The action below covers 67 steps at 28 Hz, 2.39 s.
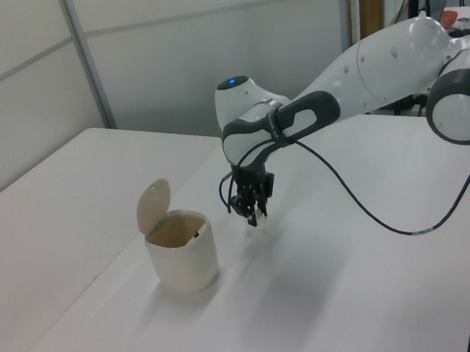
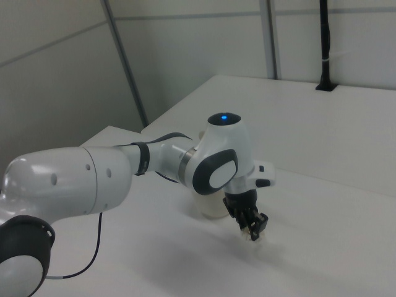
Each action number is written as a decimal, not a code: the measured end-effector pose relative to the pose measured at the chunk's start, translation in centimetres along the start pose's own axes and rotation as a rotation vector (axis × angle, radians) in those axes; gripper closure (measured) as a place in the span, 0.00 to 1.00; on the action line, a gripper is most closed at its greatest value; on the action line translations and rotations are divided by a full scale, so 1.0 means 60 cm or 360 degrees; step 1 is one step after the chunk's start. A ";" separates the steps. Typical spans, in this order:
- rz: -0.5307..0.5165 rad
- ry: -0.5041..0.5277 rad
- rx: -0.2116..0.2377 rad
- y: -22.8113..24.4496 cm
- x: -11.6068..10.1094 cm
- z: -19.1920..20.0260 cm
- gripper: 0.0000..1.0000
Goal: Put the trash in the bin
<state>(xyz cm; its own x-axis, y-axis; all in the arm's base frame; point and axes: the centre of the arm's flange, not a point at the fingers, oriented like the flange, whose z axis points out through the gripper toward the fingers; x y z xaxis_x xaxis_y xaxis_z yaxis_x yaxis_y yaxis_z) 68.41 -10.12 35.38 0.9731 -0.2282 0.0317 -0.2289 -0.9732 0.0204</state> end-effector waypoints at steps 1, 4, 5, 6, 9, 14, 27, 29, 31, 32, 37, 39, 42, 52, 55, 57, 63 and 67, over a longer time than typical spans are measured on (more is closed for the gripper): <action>-0.0003 0.0015 -0.0003 0.000 0.000 -0.010 0.61; -0.0009 0.0083 0.0003 -0.001 -0.001 -0.059 0.61; -0.0012 0.0105 0.0008 -0.003 -0.002 -0.075 0.61; -0.0017 0.0128 0.0012 -0.006 -0.003 -0.092 0.61; -0.0049 0.0202 0.0033 -0.028 -0.011 -0.146 0.68; -0.0137 0.0286 0.0060 -0.089 -0.025 -0.206 0.70; -0.0285 0.0526 0.0138 -0.201 -0.025 -0.233 0.72; -0.0300 0.0567 0.0153 -0.214 -0.022 -0.231 0.72; -0.0316 0.0601 0.0168 -0.228 -0.021 -0.227 0.71; -0.0320 0.0608 0.0171 -0.231 -0.020 -0.226 0.71; -0.0328 0.0601 0.0176 -0.239 -0.020 -0.216 0.51; -0.0333 0.0590 0.0180 -0.247 -0.021 -0.209 0.44; -0.0333 0.0569 0.0186 -0.263 -0.023 -0.195 0.33; -0.0319 0.0508 0.0173 -0.261 -0.026 -0.183 0.00; -0.0310 0.0446 0.0157 -0.251 -0.033 -0.195 0.00; -0.0293 0.0394 0.0139 -0.236 -0.041 -0.218 0.00; -0.0217 0.0248 0.0083 -0.165 -0.085 -0.324 0.00; -0.0176 0.0176 0.0044 -0.120 -0.129 -0.393 0.00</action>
<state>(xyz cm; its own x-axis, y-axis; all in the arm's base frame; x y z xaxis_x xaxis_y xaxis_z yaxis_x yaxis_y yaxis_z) 61.93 -0.72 58.53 0.9831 -0.1168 0.1406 -0.1183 -0.9930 0.0024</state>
